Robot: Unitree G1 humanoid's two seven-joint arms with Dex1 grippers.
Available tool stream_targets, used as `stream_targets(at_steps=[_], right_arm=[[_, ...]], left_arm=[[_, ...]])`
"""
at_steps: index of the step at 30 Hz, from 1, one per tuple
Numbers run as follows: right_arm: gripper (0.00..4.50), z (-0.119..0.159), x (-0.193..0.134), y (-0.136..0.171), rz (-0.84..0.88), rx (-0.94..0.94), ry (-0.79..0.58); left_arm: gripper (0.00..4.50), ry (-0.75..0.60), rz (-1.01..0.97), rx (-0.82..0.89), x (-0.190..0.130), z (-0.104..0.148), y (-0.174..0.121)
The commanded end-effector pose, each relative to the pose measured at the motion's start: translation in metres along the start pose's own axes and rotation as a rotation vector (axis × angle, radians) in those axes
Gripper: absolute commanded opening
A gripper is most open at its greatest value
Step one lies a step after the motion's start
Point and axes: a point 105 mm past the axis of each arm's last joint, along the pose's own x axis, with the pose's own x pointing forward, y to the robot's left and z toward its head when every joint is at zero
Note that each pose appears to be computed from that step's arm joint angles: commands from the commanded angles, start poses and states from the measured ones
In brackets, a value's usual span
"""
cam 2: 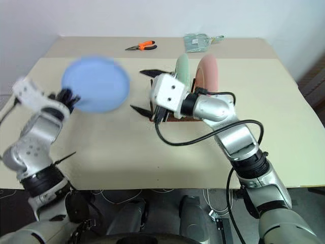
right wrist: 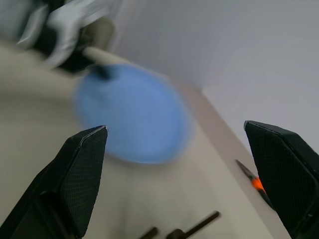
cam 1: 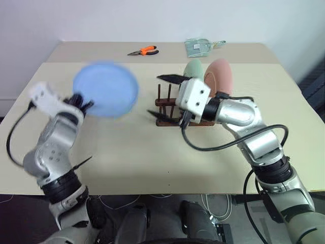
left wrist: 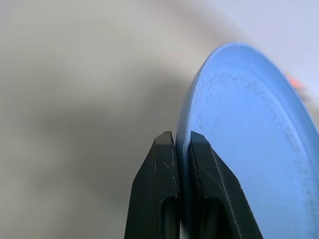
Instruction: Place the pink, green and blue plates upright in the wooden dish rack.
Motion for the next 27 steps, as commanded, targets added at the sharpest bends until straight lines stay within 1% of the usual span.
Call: stream_targets(at_steps=[1,3,6,7,8,9,12,15,16,18,19,21,22,23,24,26,27], right_arm=[[4.50,0.008,0.007,0.003,0.024,-0.175,-0.017],[4.50,0.007,0.017,0.000,0.022,-0.270,-0.013],[4.50,-0.001,0.032,-0.008,-0.008,-0.374,0.023],[3.97,-0.004,0.036,-0.009,-0.012,-0.401,0.034],[3.67,-0.007,0.038,-0.010,-0.014,-0.417,0.038],[3.25,-0.010,0.040,-0.010,-0.014,-0.429,0.047],[1.74,-0.018,0.042,-0.009,-0.014,-0.451,0.068],[0.14,-0.020,0.041,-0.008,-0.015,-0.466,0.073],[0.05,-0.019,0.041,-0.009,-0.021,-0.470,0.070],[0.00,-0.015,0.041,-0.011,-0.042,-0.483,0.058],[0.00,-0.012,0.040,-0.012,-0.050,-0.488,0.049],[0.00,-0.004,0.041,-0.014,-0.070,-0.491,0.014],[0.00,0.004,0.041,-0.014,-0.082,-0.465,-0.024],[0.00,0.011,0.041,-0.015,-0.098,-0.430,-0.060],[0.00,0.017,0.040,-0.016,-0.116,-0.396,-0.092],[0.00,0.025,0.039,-0.019,-0.138,-0.340,-0.137],[0.00,0.035,0.035,-0.024,-0.170,-0.244,-0.195]], left_arm=[[0.11,-0.108,-0.199,0.104,-0.003,0.030,-0.052],[0.11,-0.129,-0.296,0.163,-0.005,0.039,-0.078],[0.11,-0.133,-0.372,0.181,-0.008,0.043,-0.096],[0.00,-0.132,-0.387,0.182,-0.009,0.043,-0.100],[0.00,-0.131,-0.395,0.182,-0.009,0.043,-0.102],[0.00,-0.127,-0.406,0.181,-0.011,0.042,-0.104],[0.00,-0.117,-0.425,0.185,-0.014,0.038,-0.106],[0.00,-0.112,-0.428,0.173,-0.017,0.037,-0.105],[0.00,-0.115,-0.439,0.145,-0.019,0.037,-0.105],[0.72,-0.153,-0.450,0.084,-0.021,0.045,-0.104],[1.03,-0.190,-0.443,0.045,-0.022,0.052,-0.102],[2.15,-0.351,-0.359,-0.148,-0.019,0.090,-0.085],[2.50,-0.429,-0.281,-0.242,-0.018,0.106,-0.066],[3.04,-0.477,-0.206,-0.289,-0.016,0.115,-0.048],[3.04,-0.502,-0.147,-0.288,-0.016,0.119,-0.034],[3.04,-0.510,-0.107,-0.170,-0.015,0.119,-0.025],[3.04,-0.489,-0.099,-0.036,-0.015,0.111,-0.021]])
